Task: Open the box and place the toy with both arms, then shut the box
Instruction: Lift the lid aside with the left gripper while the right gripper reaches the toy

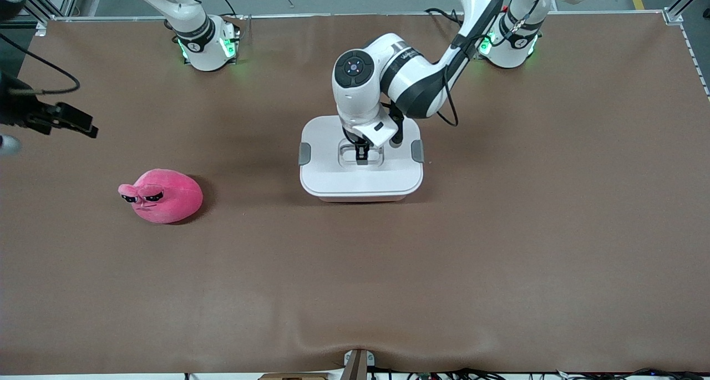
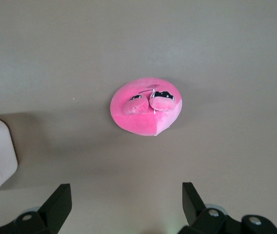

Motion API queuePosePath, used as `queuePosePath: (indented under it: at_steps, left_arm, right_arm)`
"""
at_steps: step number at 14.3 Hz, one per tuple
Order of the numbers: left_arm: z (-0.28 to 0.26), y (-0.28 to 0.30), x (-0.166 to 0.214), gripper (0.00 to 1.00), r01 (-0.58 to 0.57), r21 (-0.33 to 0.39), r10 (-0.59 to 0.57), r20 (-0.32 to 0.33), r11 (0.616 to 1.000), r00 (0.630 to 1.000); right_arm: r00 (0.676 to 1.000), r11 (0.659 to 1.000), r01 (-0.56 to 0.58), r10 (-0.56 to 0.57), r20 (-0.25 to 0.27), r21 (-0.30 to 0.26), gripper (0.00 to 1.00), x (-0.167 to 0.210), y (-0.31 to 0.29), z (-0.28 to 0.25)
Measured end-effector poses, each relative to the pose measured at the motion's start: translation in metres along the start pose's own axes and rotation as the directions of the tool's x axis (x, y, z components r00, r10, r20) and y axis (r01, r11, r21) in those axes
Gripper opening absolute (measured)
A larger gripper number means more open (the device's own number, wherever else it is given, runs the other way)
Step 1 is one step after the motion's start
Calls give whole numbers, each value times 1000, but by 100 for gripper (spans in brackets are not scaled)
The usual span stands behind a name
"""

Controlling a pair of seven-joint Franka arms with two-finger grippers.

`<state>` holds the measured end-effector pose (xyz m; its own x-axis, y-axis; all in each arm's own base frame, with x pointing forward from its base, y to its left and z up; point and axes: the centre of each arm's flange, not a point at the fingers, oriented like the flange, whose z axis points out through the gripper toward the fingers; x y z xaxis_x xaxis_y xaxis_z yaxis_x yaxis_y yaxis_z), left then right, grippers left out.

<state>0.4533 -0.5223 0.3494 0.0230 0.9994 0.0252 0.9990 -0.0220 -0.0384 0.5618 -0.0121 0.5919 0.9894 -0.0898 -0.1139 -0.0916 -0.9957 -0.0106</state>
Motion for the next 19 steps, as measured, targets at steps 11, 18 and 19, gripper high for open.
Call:
queuePosePath:
  at_steps: [11, 18, 19]
  left_arm:
    - [-7, 0, 0, 7, 3, -10, -3, 11, 1000, 1000]
    - [-85, -10, 22, 7, 30, -37, -29, 28, 999, 999]
    - [-88, -7, 28, 7, 38, -36, -37, 26, 999, 999]
  right_arm:
    - [942, 950, 313, -313, 125, 22, 100, 27, -25, 66]
    - [779, 784, 619, -620, 89, 43, 100, 33, -41, 119]
    - [779, 783, 621, -622, 79, 37, 100, 35, -40, 120]
